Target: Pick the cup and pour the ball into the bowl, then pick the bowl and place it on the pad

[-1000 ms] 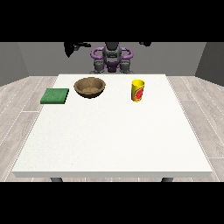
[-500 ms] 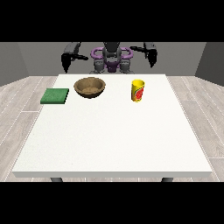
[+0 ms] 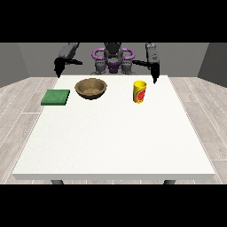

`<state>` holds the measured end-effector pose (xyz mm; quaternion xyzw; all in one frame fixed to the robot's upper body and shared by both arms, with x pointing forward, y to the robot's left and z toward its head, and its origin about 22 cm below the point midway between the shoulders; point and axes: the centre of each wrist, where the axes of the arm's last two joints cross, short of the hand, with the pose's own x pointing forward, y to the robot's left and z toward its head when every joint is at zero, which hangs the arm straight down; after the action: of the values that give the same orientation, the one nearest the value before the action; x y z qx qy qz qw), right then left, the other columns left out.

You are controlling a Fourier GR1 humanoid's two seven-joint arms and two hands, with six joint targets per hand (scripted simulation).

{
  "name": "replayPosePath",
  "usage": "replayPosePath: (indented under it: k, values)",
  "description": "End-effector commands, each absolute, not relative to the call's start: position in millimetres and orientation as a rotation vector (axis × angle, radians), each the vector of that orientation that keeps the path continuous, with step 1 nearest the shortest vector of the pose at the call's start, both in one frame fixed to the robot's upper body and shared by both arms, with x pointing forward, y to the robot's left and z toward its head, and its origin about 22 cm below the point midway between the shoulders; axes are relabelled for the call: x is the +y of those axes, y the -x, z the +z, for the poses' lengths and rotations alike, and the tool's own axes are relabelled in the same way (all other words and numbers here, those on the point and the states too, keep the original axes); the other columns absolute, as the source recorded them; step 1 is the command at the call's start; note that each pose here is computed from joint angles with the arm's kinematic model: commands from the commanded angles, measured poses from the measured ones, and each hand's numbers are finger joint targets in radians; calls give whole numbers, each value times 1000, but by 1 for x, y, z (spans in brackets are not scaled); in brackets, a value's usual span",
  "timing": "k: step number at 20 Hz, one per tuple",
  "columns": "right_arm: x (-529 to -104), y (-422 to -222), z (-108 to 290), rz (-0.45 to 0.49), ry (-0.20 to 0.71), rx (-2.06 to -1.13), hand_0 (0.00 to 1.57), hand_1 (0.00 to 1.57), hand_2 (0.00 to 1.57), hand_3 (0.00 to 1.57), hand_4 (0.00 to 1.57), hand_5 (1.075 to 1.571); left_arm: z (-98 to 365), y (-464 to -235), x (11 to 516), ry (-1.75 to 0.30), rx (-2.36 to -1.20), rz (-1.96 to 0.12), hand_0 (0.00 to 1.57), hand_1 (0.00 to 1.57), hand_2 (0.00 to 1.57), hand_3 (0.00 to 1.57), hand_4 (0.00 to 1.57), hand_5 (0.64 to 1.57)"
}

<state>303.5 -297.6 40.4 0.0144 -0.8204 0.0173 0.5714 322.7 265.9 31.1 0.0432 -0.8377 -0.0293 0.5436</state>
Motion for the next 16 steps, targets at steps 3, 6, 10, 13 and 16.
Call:
replayPosePath:
  k: [3,6,10,13,16]
  values:
    - [-314,-311,42,34,-71,-1893,0,0,0,0,0,1563,-5,-334,252,-142,-1967,-68,0,0,0,0,0,1233]
    - [-314,-306,28,37,-68,-1947,0,0,0,0,0,1563,-9,-342,242,-186,-2000,-28,0,0,0,0,0,1249]
    - [-351,-318,41,19,-38,-1986,0,0,0,0,0,1559,-17,-345,242,-144,-2047,-24,0,0,0,0,0,1271]
    - [-338,-316,39,40,-42,-1959,0,0,0,0,0,1558,-29,-349,271,-147,-2028,-19,0,0,0,0,0,1254]
    - [-330,-320,41,63,-65,-1940,0,0,0,0,0,1559,-27,-361,259,-182,-1990,-15,0,0,0,0,0,1219]
